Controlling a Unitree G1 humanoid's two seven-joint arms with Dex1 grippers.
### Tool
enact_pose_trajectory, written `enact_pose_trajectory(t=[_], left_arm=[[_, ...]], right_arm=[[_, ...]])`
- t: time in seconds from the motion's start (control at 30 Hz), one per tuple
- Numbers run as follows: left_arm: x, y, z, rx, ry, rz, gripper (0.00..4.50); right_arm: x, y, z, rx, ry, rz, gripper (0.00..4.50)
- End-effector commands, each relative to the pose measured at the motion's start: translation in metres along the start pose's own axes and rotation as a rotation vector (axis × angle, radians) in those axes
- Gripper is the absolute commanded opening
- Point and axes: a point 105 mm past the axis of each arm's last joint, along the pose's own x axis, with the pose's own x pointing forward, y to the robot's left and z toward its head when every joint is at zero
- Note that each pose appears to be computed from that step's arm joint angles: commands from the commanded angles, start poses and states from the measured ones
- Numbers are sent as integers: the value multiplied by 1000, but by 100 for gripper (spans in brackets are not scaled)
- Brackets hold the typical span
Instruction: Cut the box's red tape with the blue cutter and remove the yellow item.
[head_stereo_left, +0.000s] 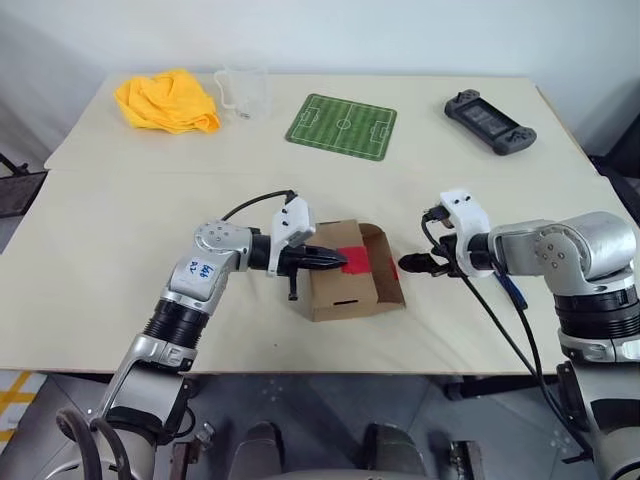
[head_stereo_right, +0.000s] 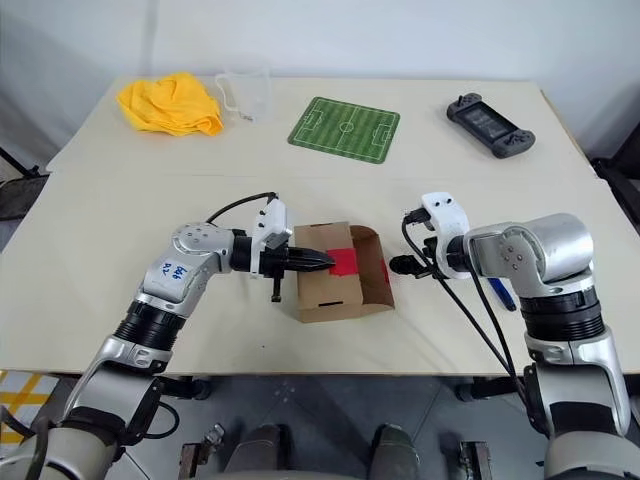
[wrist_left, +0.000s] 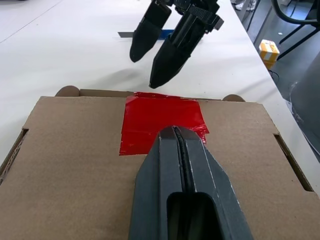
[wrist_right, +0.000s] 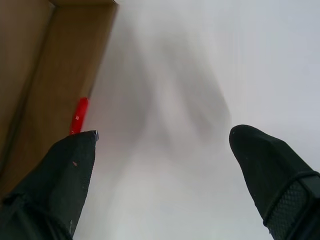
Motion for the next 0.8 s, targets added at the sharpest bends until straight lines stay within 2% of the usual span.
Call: enact_pose_trajectory(t=[0.03,0.1,0.23,0.47,0.67,0.8], left_arm=[[-2,-2,-8,-13,38,-4,0],[-3,-1,-7,-9,37,-4,0],[-3,0,-5,2,36,-6,0],[-3,-1,-4,6,35,-9,0],[-3,-1,-4,7,37,-7,0],[-3,-2,-4,7,36,-6,0]], right_arm=[[-16,-9,15,69,-92,50,447],[-19,-11,13,137,-87,100,447],[-19,4,7,302,-55,317,447],[-3,21,-10,384,14,448,447],[8,33,-15,392,50,481,447],[17,32,-19,417,63,477,328]])
